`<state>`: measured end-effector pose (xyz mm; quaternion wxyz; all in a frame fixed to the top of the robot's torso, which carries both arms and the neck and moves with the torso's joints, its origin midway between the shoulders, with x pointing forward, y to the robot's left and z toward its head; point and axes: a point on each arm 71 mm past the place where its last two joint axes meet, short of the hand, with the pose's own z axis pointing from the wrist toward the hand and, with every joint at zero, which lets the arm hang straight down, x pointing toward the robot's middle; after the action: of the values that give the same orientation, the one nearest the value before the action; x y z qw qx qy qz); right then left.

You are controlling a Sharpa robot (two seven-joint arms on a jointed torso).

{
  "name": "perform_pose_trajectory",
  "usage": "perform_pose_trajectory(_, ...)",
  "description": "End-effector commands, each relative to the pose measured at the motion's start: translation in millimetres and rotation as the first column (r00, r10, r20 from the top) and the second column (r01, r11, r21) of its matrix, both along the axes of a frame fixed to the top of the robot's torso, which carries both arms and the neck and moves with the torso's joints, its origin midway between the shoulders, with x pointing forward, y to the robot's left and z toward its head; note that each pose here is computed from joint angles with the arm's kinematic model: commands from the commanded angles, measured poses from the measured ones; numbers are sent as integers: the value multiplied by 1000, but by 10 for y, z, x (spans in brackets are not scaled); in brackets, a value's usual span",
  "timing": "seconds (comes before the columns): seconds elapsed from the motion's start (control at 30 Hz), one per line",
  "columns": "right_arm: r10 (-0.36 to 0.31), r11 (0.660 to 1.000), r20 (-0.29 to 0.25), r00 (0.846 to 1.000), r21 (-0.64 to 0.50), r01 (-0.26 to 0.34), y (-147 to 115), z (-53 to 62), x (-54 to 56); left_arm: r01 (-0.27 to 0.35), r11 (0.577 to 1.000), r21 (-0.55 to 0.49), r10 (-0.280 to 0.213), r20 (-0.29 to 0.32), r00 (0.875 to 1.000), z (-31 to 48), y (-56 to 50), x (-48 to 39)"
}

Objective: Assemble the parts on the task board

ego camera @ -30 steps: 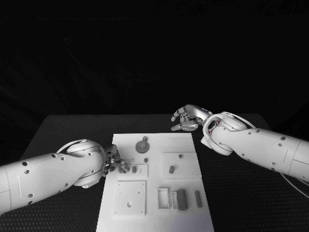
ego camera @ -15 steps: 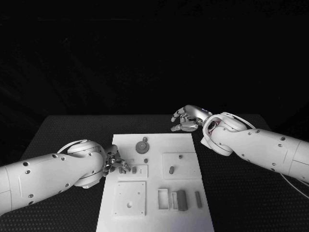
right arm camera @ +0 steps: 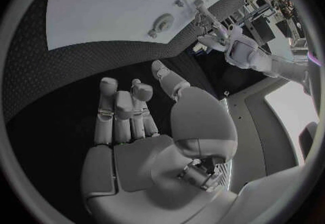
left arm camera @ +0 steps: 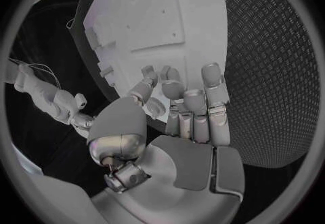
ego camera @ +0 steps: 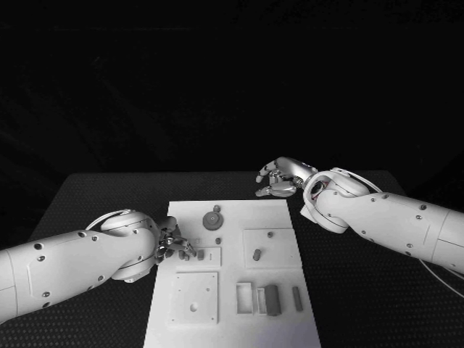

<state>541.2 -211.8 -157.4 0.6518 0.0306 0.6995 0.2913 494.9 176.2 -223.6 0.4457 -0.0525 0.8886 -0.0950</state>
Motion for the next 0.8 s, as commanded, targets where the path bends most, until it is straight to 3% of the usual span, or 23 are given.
perform_pose_trajectory(0.03, 12, 1000, -2, 1000, -3, -12, 11, -2, -4, 6, 1000, -12, -6, 7, 1000, 5, -8, -3)
perform_pose_trajectory(0.37, 7, 1000, -1, 1000, -3, -7, -8, -3, 3, -23, 999, -44, 25, 38, 999, 48, 97, 13)
perform_pose_trajectory(0.53, 3, 1000, -2, 1000, -3, -3, -25, -6, 9, -79, 975, -208, 96, 75, 993, 113, 101, 61)
perform_pose_trajectory(0.63, 3, 1000, -2, 1000, -3, -3, -24, -5, 8, -97, 933, -345, 132, 80, 988, 150, 82, 93)
perform_pose_trajectory(0.8, 1, 1000, -3, 1000, -3, -1, -30, -6, 8, -106, 865, -490, 182, 110, 977, 211, 96, 139)
